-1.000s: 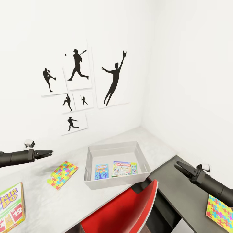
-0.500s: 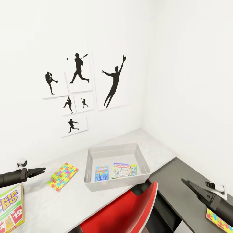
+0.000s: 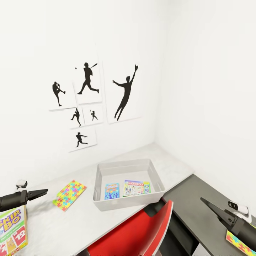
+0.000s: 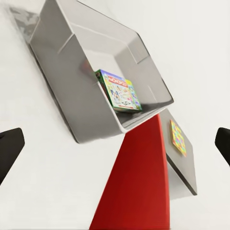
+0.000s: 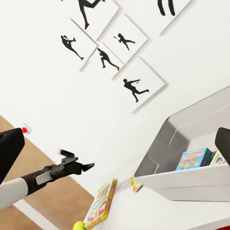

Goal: Put all the toys in the child's room - the three board games (two on the bed and one on the table), the two jigsaw puzzles on the table, and the tennis ball on the table - inside the toy box on the table in the child's room.

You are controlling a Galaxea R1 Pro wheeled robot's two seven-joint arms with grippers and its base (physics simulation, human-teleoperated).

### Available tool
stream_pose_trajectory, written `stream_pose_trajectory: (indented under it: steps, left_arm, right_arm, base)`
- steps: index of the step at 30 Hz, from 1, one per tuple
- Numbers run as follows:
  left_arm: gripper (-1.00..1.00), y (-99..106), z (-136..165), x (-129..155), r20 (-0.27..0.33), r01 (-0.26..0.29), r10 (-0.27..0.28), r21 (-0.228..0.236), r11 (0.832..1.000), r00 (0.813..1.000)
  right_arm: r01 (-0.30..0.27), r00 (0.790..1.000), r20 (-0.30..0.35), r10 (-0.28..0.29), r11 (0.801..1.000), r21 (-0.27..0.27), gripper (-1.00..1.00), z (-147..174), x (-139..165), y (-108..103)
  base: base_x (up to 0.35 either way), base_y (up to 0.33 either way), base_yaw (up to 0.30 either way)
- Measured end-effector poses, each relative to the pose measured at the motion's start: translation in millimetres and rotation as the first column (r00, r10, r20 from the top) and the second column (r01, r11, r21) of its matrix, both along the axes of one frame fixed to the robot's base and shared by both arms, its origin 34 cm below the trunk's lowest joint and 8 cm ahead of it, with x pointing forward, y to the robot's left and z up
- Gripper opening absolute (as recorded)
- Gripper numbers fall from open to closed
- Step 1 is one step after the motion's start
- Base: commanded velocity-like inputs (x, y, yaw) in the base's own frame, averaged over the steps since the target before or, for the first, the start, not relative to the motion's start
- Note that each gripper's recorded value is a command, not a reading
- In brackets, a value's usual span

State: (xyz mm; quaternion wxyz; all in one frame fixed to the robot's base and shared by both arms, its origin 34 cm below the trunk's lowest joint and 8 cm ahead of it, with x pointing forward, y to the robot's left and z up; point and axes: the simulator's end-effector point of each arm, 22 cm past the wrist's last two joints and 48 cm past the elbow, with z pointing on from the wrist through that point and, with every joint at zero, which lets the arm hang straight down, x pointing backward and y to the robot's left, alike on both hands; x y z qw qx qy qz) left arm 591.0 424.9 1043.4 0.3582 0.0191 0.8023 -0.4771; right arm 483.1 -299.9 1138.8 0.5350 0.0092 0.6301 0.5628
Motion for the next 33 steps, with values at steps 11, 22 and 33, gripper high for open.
stream_pose_trajectory:
  steps: [11,22,33]
  left_arm:
    - [1.00,-9.2,-1.3,1.6,0.004,0.010,-0.010,-0.013,1.000,1.000]
    - [1.00,-10.0,-2.5,1.0,0.002,0.010,-0.010,-0.015,1.000,1.000]
    - [1.00,-10.0,-2.8,1.2,0.002,0.010,-0.010,-0.015,1.000,1.000]
  right_arm:
    - [0.078,0.997,0.004,-0.078,0.997,-0.023,1.00,-6.5,-6.0,-9.7]
    - [0.116,0.988,-0.108,-0.115,0.993,0.009,1.00,-46.5,-14.1,3.3]
    - [0.151,0.977,-0.150,-0.151,0.988,-0.015,1.00,-58.3,-7.5,-0.7]
  base:
    - [-0.021,0.000,0.000]
    - [0.000,0.000,0.000]
    - [-0.102,0.011,0.000]
